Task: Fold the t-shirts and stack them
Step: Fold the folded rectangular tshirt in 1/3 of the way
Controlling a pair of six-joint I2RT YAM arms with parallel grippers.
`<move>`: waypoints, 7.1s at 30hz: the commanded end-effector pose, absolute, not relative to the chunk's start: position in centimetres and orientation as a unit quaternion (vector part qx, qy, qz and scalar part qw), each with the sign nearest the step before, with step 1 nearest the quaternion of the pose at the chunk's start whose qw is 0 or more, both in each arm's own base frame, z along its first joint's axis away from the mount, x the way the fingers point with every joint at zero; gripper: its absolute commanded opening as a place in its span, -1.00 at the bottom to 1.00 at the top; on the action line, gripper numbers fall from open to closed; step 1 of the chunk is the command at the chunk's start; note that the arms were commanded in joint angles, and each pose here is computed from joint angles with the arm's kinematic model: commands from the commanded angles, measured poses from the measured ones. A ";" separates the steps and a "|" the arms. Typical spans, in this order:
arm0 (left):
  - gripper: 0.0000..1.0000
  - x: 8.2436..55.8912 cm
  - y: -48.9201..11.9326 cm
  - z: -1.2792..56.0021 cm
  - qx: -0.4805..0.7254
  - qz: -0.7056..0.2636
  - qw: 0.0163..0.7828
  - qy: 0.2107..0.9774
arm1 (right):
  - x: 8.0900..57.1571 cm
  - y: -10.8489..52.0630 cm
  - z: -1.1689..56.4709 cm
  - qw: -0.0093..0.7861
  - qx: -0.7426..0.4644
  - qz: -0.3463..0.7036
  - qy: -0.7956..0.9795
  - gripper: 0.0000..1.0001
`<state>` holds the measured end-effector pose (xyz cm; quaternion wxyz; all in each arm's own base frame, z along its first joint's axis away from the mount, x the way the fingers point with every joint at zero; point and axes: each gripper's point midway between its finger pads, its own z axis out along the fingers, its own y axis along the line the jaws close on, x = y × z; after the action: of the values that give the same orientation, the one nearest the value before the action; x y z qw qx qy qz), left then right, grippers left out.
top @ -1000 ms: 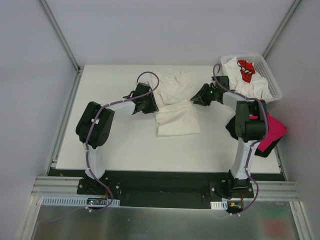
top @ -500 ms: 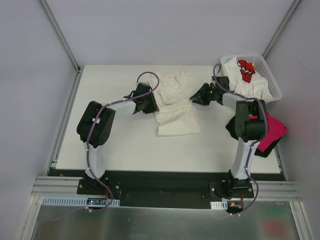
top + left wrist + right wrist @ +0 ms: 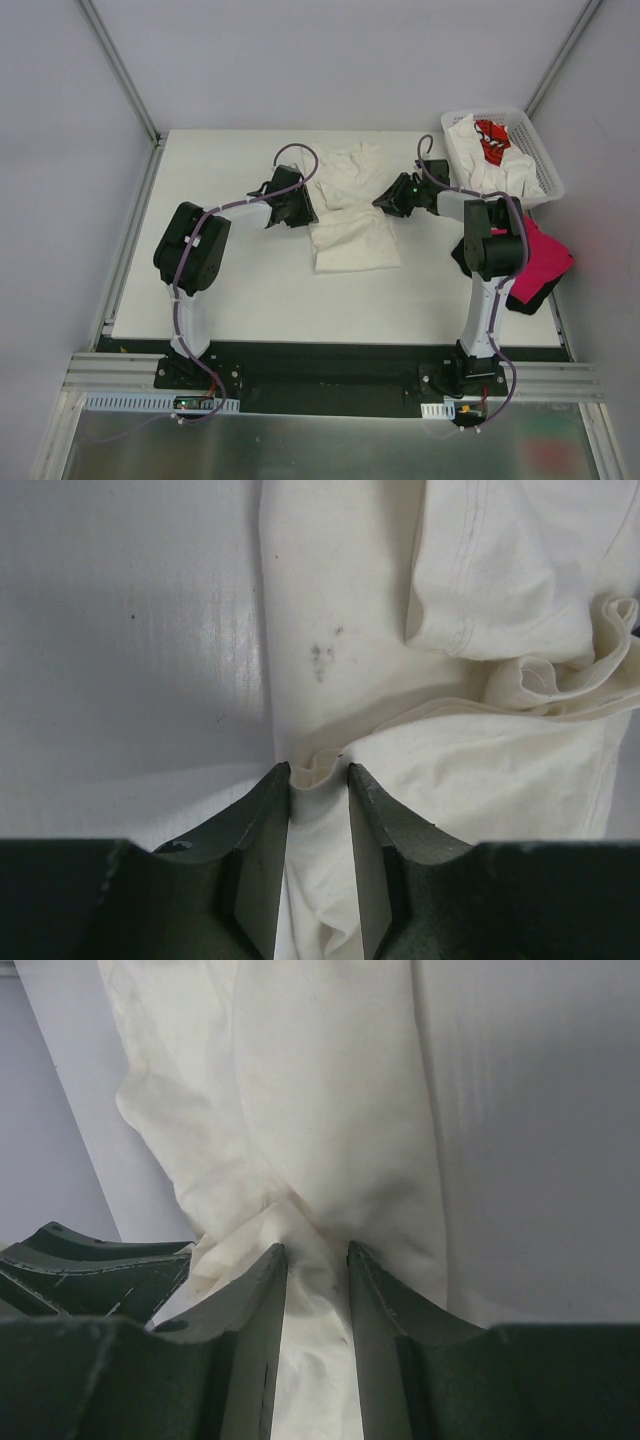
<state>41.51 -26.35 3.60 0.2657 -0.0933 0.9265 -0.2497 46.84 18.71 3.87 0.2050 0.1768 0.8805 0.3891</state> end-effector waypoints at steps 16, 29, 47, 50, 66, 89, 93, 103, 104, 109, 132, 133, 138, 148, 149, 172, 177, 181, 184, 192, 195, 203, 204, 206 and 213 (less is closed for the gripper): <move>-0.49 42.1 -26.8 3.7 -0.104 -0.255 0.264 0.924 | 47.1 19.4 5.0 0.216 0.171 0.411 0.869 -0.98; -0.57 43.6 -25.4 5.9 -0.118 -0.248 0.294 0.915 | 47.1 19.3 5.9 0.226 0.167 0.412 0.867 -0.98; -0.54 45.4 -23.3 12.4 -0.111 -0.261 0.340 0.897 | 46.7 18.9 7.1 0.237 0.150 0.399 0.873 -0.98; -0.42 43.3 -22.5 11.0 -0.114 -0.254 0.322 0.905 | 46.5 18.9 6.3 0.229 0.150 0.398 0.876 -0.98; -0.21 39.6 -26.1 8.2 -0.035 -0.360 0.259 0.896 | 47.3 19.1 6.1 0.228 0.154 0.405 0.872 -0.98; -0.25 38.9 -26.8 5.3 -0.063 -0.376 0.233 0.895 | 47.3 19.1 6.4 0.230 0.155 0.407 0.870 -0.98; -0.24 39.0 -26.7 4.9 -0.066 -0.371 0.233 0.897 | 47.4 18.9 6.4 0.232 0.156 0.406 0.870 -0.98; -0.24 39.7 -26.9 4.8 -0.072 -0.364 0.232 0.899 | 47.6 19.0 6.2 0.229 0.157 0.407 0.870 -0.98; -0.24 39.7 -26.9 4.6 -0.073 -0.364 0.230 0.900 | 47.6 18.8 6.1 0.230 0.158 0.406 0.870 -0.98; -0.25 40.0 -27.2 4.6 -0.076 -0.367 0.227 0.899 | 47.6 18.9 6.0 0.228 0.157 0.407 0.871 -0.98; -0.99 41.4 -28.4 4.8 -0.078 -0.372 0.229 0.896 | 47.8 19.1 5.3 0.221 0.161 0.411 0.870 -0.98; -1.00 41.3 -28.3 4.8 -0.078 -0.372 0.228 0.897 | 47.8 19.2 5.4 0.221 0.161 0.412 0.869 -0.98; -1.00 41.5 -28.1 4.6 -0.080 -0.361 0.230 0.900 | 47.7 19.2 5.5 0.222 0.161 0.412 0.869 -0.98; -0.99 41.9 -27.6 5.4 -0.078 -0.347 0.244 0.902 | 47.2 19.1 5.9 0.225 0.162 0.410 0.869 -0.98; -0.99 41.9 -27.5 5.4 -0.078 -0.343 0.243 0.904 | 47.1 19.0 5.9 0.226 0.163 0.410 0.869 -0.98; -0.93 43.6 -27.1 13.6 -0.047 -0.342 0.324 0.881 | 46.8 18.5 10.4 0.260 0.144 0.412 0.861 -0.98; -0.92 43.8 -27.4 13.9 -0.042 -0.348 0.324 0.879 | 47.0 18.0 10.6 0.262 0.146 0.410 0.861 -0.98; -0.92 43.9 -27.5 14.0 -0.040 -0.348 0.323 0.879 | 47.3 17.8 11.2 0.269 0.146 0.411 0.859 -0.98; -0.90 44.2 -27.6 14.2 -0.037 -0.347 0.326 0.879 | 47.5 17.7 11.3 0.270 0.146 0.410 0.859 -0.98; -0.88 44.8 -28.0 12.4 -0.038 -0.343 0.305 0.888 | 48.4 17.6 11.0 0.268 0.148 0.407 0.861 -0.98; -0.87 45.0 -28.1 12.0 -0.038 -0.340 0.304 0.889 | 48.6 17.8 10.5 0.263 0.148 0.408 0.862 -0.98; -0.81 46.5 -29.1 13.3 -0.021 -0.356 0.316 0.879 | 49.0 17.7 9.8 0.258 0.154 0.408 0.862 -0.98; -0.81 46.5 -29.1 13.1 -0.022 -0.357 0.312 0.880 | 49.0 17.8 9.8 0.257 0.152 0.409 0.862 -0.98; -0.81 45.9 -29.0 12.5 -0.026 -0.356 0.303 0.884 | 48.6 17.7 9.7 0.257 0.151 0.407 0.863 -0.98; -0.81 45.1 -27.9 13.0 -0.032 -0.339 0.316 0.885 | 48.5 17.4 10.9 0.267 0.146 0.409 0.860 -0.98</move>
<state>45.06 -28.19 10.06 0.2810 -0.0442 0.8969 -0.3385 47.87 17.70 8.30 0.2385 0.1633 0.8696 0.4003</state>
